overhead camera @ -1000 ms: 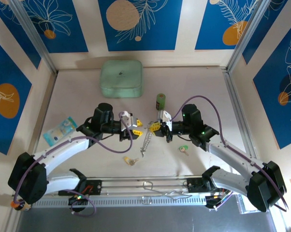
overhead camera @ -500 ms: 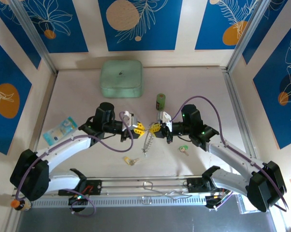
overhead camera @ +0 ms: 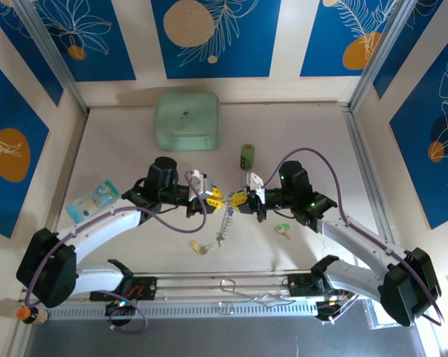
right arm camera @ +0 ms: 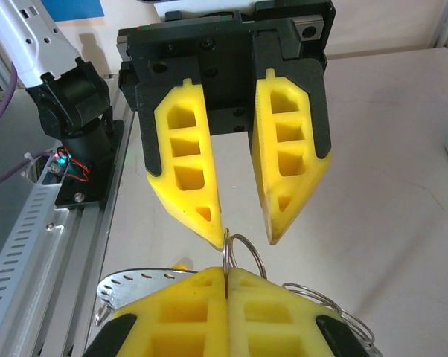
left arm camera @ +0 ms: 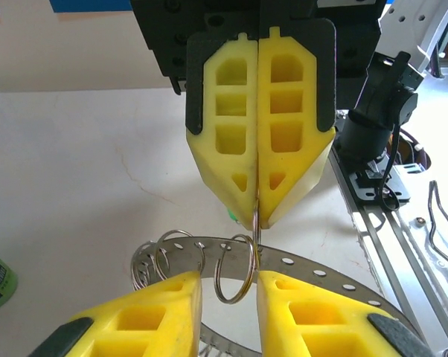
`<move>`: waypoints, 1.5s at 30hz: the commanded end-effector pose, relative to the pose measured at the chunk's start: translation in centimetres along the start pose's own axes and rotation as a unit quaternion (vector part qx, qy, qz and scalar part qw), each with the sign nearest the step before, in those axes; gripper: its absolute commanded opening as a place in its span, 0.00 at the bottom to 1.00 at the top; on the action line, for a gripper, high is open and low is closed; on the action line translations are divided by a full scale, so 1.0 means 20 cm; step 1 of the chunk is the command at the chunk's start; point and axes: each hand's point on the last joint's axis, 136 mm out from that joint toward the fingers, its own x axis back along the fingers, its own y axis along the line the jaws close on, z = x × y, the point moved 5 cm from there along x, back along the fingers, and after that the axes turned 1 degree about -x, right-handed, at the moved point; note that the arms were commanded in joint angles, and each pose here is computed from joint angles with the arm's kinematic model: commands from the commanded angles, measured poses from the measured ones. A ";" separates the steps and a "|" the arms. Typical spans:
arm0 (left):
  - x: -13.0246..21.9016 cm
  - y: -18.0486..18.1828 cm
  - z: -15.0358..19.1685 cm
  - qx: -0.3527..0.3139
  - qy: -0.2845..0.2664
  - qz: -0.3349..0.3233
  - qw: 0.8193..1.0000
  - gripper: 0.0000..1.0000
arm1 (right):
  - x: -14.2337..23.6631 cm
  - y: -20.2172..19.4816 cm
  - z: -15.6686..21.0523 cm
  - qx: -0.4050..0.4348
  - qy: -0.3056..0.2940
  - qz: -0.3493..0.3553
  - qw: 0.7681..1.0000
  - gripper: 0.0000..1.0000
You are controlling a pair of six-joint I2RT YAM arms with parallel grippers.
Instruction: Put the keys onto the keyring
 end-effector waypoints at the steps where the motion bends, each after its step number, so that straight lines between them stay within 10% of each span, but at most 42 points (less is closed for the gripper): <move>1: -0.01 -0.01 -0.03 -0.019 -0.001 0.013 1.000 0.24 | 0.02 0.03 -0.10 0.027 -0.023 -0.019 0.999 0.00; 21: -0.05 0.03 -0.05 0.038 -0.001 0.021 0.999 0.15 | 0.01 0.08 -0.09 0.033 -0.017 -0.045 0.998 0.00; 29: -0.08 0.10 -0.02 0.125 0.042 0.026 0.991 0.31 | 0.01 0.09 -0.08 0.037 -0.012 -0.043 0.998 0.00; 45: 0.01 -0.03 0.12 0.100 0.044 0.029 0.994 0.39 | 0.01 0.03 -0.07 0.029 -0.016 0.006 0.999 0.00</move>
